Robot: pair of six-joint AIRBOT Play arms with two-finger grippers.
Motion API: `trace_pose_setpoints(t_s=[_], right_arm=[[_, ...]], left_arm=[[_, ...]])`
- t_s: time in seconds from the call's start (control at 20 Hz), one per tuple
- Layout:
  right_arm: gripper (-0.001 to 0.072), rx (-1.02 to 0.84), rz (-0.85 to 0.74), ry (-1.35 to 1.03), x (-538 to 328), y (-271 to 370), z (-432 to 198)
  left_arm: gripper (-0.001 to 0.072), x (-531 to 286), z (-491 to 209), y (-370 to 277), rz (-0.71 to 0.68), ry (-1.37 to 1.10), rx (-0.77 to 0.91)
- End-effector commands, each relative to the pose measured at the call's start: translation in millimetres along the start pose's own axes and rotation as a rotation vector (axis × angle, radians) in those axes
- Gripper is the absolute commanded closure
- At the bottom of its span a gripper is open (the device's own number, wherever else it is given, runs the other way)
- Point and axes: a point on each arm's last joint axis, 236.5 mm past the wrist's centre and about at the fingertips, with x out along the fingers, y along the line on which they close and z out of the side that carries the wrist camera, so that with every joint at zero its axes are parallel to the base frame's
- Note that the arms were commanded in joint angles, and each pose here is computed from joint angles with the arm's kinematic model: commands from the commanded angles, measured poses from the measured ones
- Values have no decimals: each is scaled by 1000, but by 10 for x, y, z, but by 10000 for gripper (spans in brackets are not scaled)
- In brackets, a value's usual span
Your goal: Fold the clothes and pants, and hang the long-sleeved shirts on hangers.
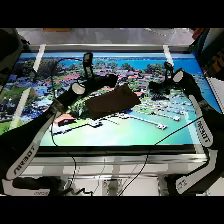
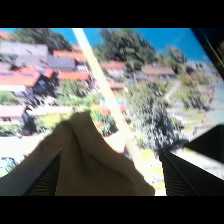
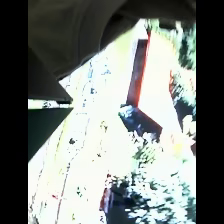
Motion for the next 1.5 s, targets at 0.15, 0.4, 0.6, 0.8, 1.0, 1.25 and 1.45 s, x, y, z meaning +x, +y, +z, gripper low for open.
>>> trace_pose_setpoints(t_s=[0.15, 0.4, 0.6, 0.8, 1.0, 1.25, 1.45], right_arm=[[86, 208, 206, 47, 446, 334, -97], [88, 184, 258, 40, 480, 399, -77], [87, 188, 404, 192, 676, 628, -454], [87, 209, 616, 367, 693, 951, -853], [87, 97, 680, 428, 668, 1188, -1101], [336, -11, 622, 366, 874, 1525, -1128], [699, -159, 580, 284, 883, 1838, -978]], left_arm=[[-1, -374, 600, 174, 35, -120, -1], [-1, -373, 597, 159, 32, -119, 0], [-1, -375, 598, 158, 32, -120, 0], [-1, -374, 597, 158, 32, -119, 0], [-1, -374, 598, 158, 32, -119, 0], [0, -378, 597, 158, 33, -118, 10], [7, -461, 451, 146, 51, -25, 237]])
